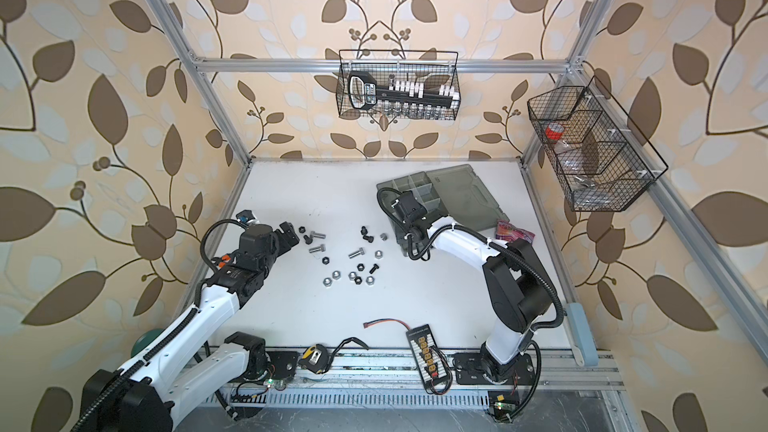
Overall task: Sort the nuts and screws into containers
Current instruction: 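Carry the silver bolt into a box compartment and open the right gripper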
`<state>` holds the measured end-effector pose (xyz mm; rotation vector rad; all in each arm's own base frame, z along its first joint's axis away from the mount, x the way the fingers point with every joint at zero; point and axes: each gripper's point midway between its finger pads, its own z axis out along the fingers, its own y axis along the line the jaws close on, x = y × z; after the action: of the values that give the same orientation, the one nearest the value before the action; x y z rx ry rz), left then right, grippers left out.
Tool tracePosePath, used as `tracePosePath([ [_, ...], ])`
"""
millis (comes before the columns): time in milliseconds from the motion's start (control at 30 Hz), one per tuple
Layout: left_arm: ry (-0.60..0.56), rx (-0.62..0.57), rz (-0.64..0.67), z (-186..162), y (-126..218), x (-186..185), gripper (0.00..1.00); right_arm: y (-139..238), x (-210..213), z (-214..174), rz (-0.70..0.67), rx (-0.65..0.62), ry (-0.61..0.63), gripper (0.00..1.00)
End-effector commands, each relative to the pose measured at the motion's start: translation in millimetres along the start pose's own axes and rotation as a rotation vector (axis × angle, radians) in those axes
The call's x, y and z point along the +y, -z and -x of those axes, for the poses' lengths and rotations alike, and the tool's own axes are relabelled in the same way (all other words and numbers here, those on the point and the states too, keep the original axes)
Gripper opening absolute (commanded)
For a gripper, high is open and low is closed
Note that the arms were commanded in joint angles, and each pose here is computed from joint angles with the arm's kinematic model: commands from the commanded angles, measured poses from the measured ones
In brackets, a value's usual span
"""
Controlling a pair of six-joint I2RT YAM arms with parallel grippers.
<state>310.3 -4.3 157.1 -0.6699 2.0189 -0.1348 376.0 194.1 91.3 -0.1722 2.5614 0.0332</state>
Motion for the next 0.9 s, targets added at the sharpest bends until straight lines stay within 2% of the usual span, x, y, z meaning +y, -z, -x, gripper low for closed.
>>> tracePosePath([
  [0,0.039,-0.035,0.014,12.7,5.1,-1.3,0.99,-1.4,-0.3,12.4,-0.002,-0.010,0.012,0.00],
  [100,0.037,-0.033,0.015,14.4,7.2,-1.6,0.99,-9.3,-2.7,6.6,-0.011,0.013,0.015,0.00],
  [200,-0.005,-0.018,-0.063,14.4,8.8,-16.6,0.99,-16.7,-3.1,1.7,-0.013,0.033,0.015,0.00],
  [400,-0.001,-0.007,-0.024,13.9,8.7,-10.8,0.99,-24.5,1.2,-0.2,0.001,0.046,0.016,0.00],
  [500,-0.004,-0.010,-0.005,14.7,9.0,-7.6,0.99,-25.1,2.5,1.3,0.004,0.046,0.021,0.08],
  [567,-0.005,-0.012,0.010,15.2,9.3,-4.9,0.99,-23.3,2.5,3.4,0.003,0.039,0.022,0.20],
  [633,-0.005,-0.019,0.017,17.4,10.9,-3.8,0.99,-19.3,1.7,6.6,0.003,0.030,0.020,0.25],
  [800,0.005,-0.031,0.012,19.4,13.2,-3.7,0.99,-7.1,1.6,13.1,0.013,0.006,0.012,0.36],
  [867,0.002,-0.026,0.003,18.2,12.8,-4.9,0.99,-2.3,1.3,14.0,0.018,0.001,0.004,0.36],
])
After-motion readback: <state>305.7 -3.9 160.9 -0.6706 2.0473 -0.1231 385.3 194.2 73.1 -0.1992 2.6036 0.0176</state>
